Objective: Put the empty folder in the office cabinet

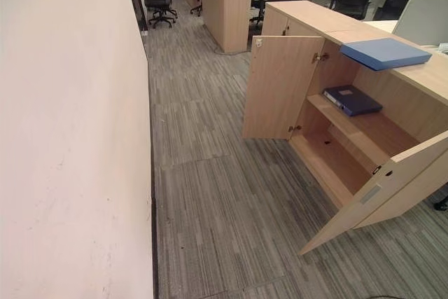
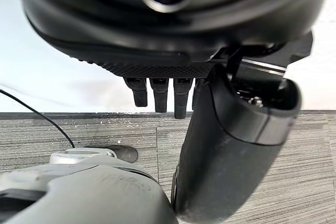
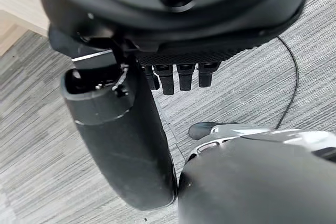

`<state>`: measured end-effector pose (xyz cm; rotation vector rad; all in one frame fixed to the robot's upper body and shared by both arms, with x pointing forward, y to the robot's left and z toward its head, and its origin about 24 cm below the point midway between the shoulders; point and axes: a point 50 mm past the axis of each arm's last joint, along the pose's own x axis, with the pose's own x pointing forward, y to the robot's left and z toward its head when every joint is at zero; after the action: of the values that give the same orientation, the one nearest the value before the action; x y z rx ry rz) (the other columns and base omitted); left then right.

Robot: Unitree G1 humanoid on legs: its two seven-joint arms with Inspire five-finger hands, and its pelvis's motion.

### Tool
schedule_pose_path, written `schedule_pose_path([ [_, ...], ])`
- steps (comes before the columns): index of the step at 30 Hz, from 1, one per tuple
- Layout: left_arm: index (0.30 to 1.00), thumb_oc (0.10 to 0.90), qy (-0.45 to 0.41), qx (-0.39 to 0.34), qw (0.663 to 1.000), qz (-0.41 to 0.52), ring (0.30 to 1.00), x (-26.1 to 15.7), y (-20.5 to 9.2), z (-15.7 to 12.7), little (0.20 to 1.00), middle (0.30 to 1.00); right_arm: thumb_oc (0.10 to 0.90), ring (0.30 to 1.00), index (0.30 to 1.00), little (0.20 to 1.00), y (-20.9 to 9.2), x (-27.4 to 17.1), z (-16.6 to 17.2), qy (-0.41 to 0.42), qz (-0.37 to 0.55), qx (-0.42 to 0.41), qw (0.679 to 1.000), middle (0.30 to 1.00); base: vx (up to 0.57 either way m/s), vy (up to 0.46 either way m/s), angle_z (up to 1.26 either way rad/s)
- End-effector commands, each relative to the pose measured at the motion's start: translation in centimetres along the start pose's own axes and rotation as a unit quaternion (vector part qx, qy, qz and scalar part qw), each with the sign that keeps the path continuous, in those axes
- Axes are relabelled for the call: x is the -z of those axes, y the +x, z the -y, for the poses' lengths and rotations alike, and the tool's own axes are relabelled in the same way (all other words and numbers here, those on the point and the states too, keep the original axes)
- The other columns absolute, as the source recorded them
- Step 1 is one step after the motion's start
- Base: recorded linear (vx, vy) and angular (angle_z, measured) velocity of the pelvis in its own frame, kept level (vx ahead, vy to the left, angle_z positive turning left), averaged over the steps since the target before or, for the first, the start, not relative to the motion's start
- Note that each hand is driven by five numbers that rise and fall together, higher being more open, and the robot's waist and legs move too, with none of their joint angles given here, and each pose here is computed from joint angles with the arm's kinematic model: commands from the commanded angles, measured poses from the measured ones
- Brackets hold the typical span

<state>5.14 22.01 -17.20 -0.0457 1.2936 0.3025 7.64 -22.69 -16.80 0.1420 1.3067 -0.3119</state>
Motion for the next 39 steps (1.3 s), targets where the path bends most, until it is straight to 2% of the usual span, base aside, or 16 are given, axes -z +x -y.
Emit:
schedule_pose_path([
  [1, 0.9, 0.8, -0.023, -0.043, 0.998, -0.037, 0.9, 1.9, -0.4, -2.8, 0.9, 0.9, 0.8, 0.9, 0.9, 0.9, 0.0, 0.0, 0.1, -0.009, -0.012, 0.002, 1.0, 0.9, 0.0, 0.0, 0.0],
  [16, 0.9, 0.8, 0.059, -0.07, 0.995, -0.044, 0.9, 1.9, -0.4, -3.0, 0.9, 0.9, 0.8, 0.9, 0.9, 0.9, 0.0, 0.2, 0.0, -0.03, -0.014, 0.009, 0.999, 0.9, 0.0, 0.0, 0.0],
  [23, 0.9, 0.8, 0.017, -0.085, 0.996, -0.036, 0.9, 2.0, -0.4, -3.2, 0.9, 0.9, 0.8, 0.9, 0.9, 0.9, 0.0, 0.3, -0.1, -0.021, -0.012, 0.015, 1.0, 0.9, 0.0, -0.005, 0.01],
  [29, 0.9, 0.8, -0.015, -0.06, 0.996, -0.062, 0.9, 3.0, -0.6, -3.1, 0.9, 0.9, 0.8, 0.9, 0.9, 0.9, 0.0, 0.2, 0.3, -0.026, -0.017, 0.009, 0.999, 0.9, 0.0, 0.0, 0.0],
  [39, 0.9, 0.8, 0.047, -0.04, 0.996, -0.058, 0.9, 2.3, -0.4, -2.4, 0.9, 0.9, 0.8, 0.9, 0.9, 0.9, 0.0, -0.2, 0.4, -0.051, -0.015, 0.006, 0.999, 0.9, 0.0, 0.0, 0.0],
])
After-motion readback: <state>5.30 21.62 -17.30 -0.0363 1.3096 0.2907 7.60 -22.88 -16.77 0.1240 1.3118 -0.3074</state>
